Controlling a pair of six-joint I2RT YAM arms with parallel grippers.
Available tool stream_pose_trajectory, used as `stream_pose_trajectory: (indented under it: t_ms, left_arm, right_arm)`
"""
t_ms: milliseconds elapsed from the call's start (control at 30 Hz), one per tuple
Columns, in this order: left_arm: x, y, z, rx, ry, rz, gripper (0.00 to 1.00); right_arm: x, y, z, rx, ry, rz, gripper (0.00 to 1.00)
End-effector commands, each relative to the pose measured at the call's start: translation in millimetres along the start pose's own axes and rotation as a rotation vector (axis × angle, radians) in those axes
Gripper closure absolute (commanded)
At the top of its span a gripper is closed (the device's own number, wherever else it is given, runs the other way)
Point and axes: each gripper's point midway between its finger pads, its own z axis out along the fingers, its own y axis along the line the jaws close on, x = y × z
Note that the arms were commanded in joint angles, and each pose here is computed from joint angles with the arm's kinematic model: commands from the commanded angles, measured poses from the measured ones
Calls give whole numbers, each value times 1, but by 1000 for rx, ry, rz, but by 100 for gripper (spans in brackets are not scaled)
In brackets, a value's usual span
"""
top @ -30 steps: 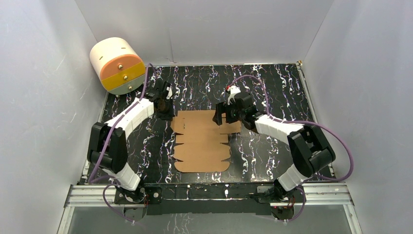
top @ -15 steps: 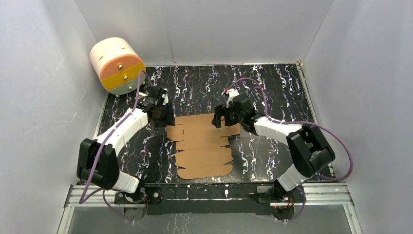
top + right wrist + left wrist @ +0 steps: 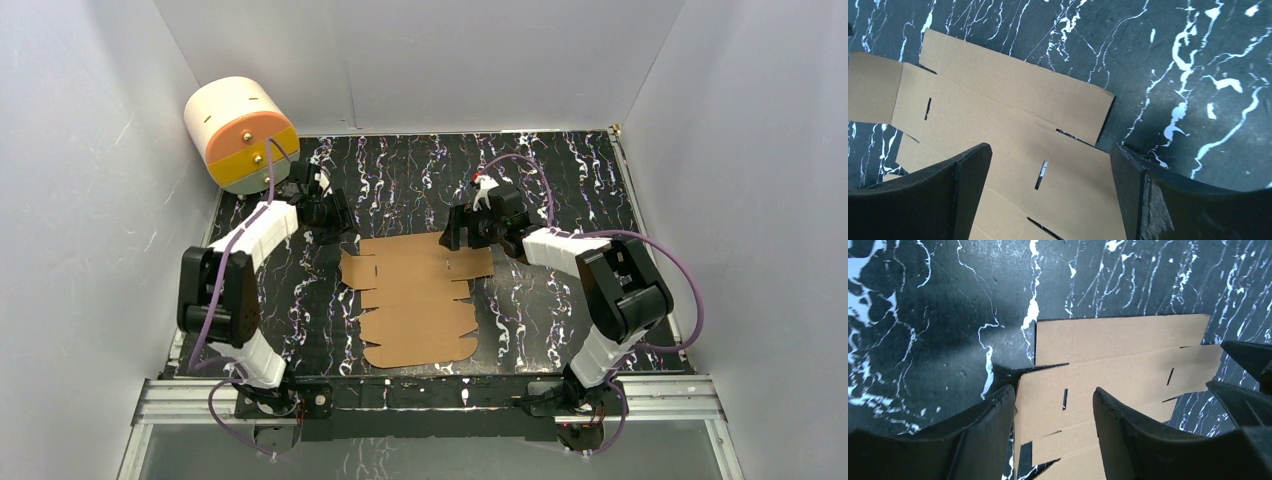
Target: Fold the paper box
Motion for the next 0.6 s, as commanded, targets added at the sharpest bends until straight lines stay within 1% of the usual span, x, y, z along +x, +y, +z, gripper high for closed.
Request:
stream_pose_trajectory:
  t_ms: [0,200,367,567]
  left_arm:
    - [-12,-16,11,95,28,-34,42]
    - [-13,-10,32,83,70,-69,39]
    - [-9,-7,41,82,94,-80,38]
    - [-1,-5,47,88,123,-92,38]
  right_arm:
    - [-24,17,8,-88,-63,-11,3]
    - [-19,10,20,-93,-44,16,4]
    - [-27,15,18,-114,-71,4,5]
    - [-32,20,23,-140,-71,7,5]
